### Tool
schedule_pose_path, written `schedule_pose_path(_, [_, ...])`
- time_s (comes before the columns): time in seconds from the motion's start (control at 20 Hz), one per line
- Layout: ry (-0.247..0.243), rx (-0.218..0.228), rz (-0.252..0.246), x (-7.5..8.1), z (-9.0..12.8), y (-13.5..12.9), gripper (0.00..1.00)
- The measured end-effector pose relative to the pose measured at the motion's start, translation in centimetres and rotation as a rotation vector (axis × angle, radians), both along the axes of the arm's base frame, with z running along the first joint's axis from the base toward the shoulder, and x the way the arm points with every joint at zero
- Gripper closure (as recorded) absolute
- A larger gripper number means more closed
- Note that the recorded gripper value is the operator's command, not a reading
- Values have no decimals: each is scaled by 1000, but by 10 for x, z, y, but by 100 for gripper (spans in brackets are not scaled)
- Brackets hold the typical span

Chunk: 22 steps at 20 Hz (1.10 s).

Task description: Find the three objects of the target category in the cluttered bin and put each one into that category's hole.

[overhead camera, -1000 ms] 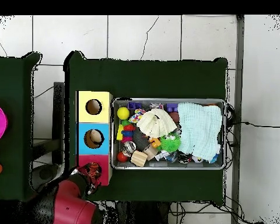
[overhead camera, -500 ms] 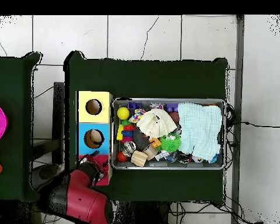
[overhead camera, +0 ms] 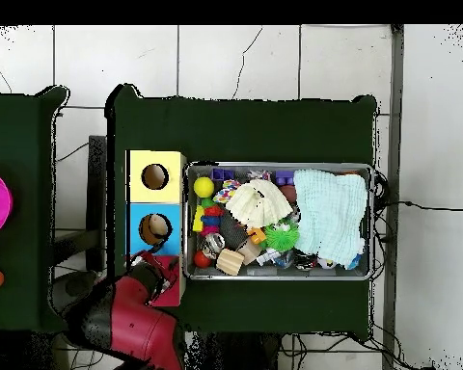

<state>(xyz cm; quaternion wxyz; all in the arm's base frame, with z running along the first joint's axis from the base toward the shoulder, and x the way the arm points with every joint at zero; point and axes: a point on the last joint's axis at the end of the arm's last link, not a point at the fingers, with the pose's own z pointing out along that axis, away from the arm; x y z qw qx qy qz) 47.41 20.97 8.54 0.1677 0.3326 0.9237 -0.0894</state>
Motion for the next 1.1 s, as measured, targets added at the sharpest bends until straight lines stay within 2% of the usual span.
schedule_pose_path(0.65, [40,63,32,-19,37,18,0])
schedule_pose_path(0.9, [52,63,25,-27,37,15,0])
schedule_pose_path(1.1, [71,63,28,-40,32,11,0])
